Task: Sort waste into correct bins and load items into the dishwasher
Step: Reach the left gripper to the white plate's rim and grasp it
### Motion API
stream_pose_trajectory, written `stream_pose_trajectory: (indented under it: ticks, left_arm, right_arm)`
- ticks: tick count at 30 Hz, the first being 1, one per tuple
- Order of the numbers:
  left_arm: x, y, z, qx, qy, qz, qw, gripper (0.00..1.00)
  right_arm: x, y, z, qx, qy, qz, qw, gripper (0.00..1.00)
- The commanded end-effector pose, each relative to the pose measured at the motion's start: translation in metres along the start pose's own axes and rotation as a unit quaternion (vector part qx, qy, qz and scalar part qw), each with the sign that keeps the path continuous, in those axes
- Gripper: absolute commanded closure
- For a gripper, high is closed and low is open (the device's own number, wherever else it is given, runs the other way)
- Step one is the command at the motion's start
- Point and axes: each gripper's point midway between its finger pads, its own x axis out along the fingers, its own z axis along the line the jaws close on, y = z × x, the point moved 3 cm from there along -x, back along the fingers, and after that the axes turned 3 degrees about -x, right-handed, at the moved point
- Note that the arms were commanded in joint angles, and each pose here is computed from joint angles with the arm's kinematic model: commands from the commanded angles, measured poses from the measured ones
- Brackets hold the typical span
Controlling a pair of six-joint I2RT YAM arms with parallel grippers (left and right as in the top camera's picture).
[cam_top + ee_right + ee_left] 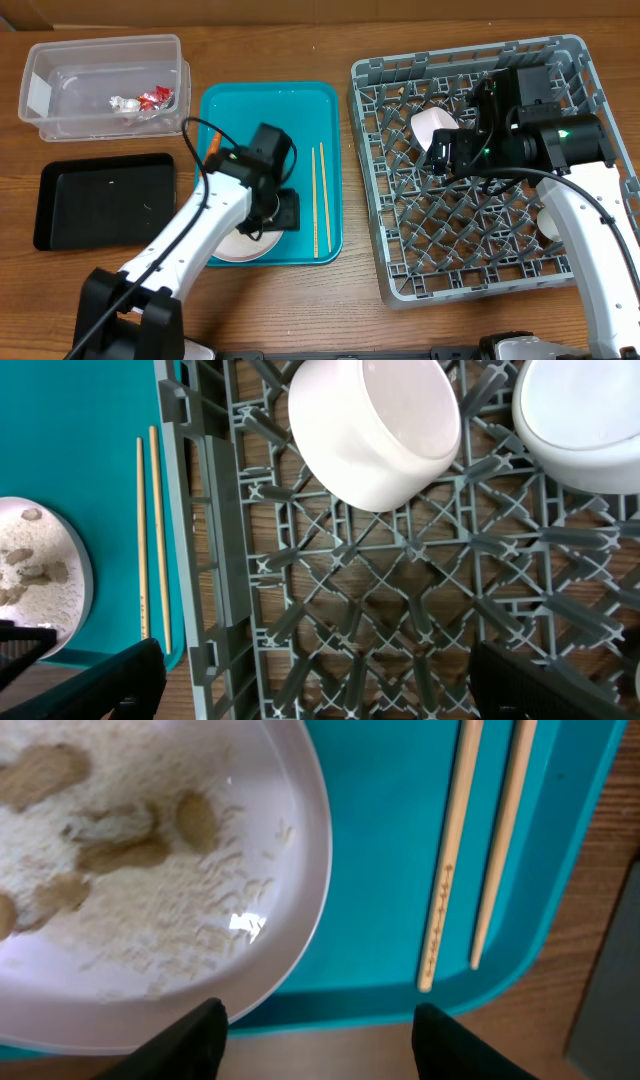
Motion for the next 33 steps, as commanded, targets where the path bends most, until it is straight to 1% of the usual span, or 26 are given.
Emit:
stream_pose_trajectory:
  ticks: [1,6,9,13,17,19,25,28,29,33]
  left_arm:
    - [0.013,0.003,0.005,0.0,-0.007,-0.013,1.0,0.42]
    - [0.026,-0.008,0.003,0.004,0.008,-0.051,0.999,0.44]
    - [0.028,-0.011,0.001,0.015,0.012,-0.06,0.998,0.45]
    - [0.035,-0.012,0.002,0.018,0.017,-0.069,0.997,0.51]
    - [0.035,-0.013,0.001,0.02,0.018,-0.072,0.997,0.55]
    - [0.035,-0.012,0.0,0.021,0.018,-0.071,0.997,0.59]
    - [0.051,-0.006,-0.001,0.033,0.005,-0.045,0.998,0.6]
    - [0.067,-0.001,0.003,0.031,-0.009,-0.019,0.999,0.66]
    - [0.07,-0.001,0.004,0.03,-0.012,-0.014,0.999,0.69]
    - [0.073,-0.001,0.006,0.03,-0.02,-0.013,0.999,0.8]
  right_arm:
    - [-0.006,-0.005,0.002,-0.004,-0.005,-0.013,1.0,0.0]
    - [-0.006,-0.005,0.002,-0.004,-0.005,-0.013,1.0,0.0]
    - [-0.006,-0.005,0.002,-0.004,-0.005,-0.013,1.0,0.0]
    - [-0.006,-0.006,0.002,-0.004,-0.005,-0.014,1.0,0.0]
    - [-0.006,-0.006,0.002,-0.004,-0.005,-0.014,1.0,0.0]
    - [-0.006,-0.006,0.002,-0.004,-0.005,-0.014,1.0,0.0]
    - [-0.006,-0.005,0.002,-0.004,-0.005,-0.014,1.0,0.0]
    - [-0.006,-0.005,0.002,-0.004,-0.005,-0.014,1.0,0.0]
    - [-0.006,-0.005,0.002,-0.004,-0.005,-0.014,1.0,0.0]
    - [-0.006,-0.005,0.002,-0.004,-0.005,-0.014,1.0,0.0]
